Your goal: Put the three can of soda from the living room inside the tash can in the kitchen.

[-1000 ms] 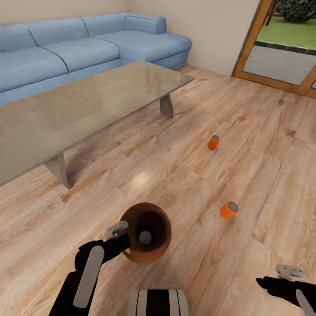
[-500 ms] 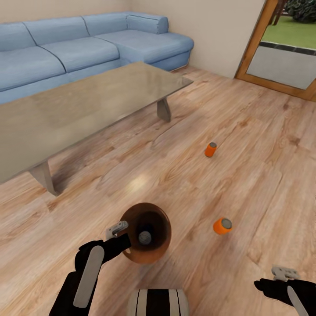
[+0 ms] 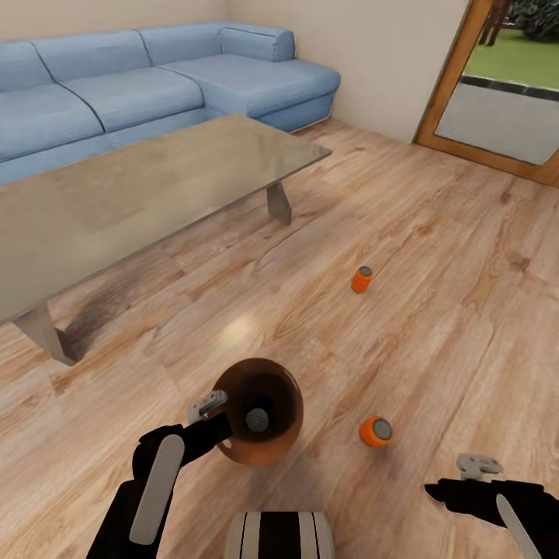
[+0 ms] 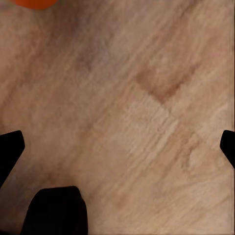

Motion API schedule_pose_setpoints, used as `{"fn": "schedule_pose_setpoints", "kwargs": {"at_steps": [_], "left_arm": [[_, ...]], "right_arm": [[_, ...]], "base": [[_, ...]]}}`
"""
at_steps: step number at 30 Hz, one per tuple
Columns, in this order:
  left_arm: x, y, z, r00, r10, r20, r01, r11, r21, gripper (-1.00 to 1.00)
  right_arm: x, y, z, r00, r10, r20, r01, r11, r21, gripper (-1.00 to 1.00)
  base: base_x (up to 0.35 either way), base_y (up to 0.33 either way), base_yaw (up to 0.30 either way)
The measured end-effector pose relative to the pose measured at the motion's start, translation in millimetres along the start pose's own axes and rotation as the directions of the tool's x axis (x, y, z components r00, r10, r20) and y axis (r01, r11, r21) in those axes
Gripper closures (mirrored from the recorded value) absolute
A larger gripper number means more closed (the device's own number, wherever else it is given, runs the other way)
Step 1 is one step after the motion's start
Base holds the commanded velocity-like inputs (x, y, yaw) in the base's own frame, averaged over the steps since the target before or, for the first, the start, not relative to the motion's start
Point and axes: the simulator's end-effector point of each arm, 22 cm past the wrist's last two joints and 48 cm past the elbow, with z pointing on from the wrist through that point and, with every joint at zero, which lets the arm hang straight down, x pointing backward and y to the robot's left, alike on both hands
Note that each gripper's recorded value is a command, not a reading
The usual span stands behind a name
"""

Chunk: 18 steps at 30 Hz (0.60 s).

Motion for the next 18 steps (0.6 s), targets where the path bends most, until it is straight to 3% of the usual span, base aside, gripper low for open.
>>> {"fn": "schedule_pose_setpoints", "kwargs": {"at_steps": [18], "left_arm": [[-0.2,2.5,0.1,1.000,0.011,0.002,-0.011,1.000,-0.014,1.00]], "right_arm": [[1.5,-1.1,0.9,1.000,-0.002,-0.004,0.002,1.000,0.005,-1.00]], "base": [[0.022,-0.020,0.276]]}}
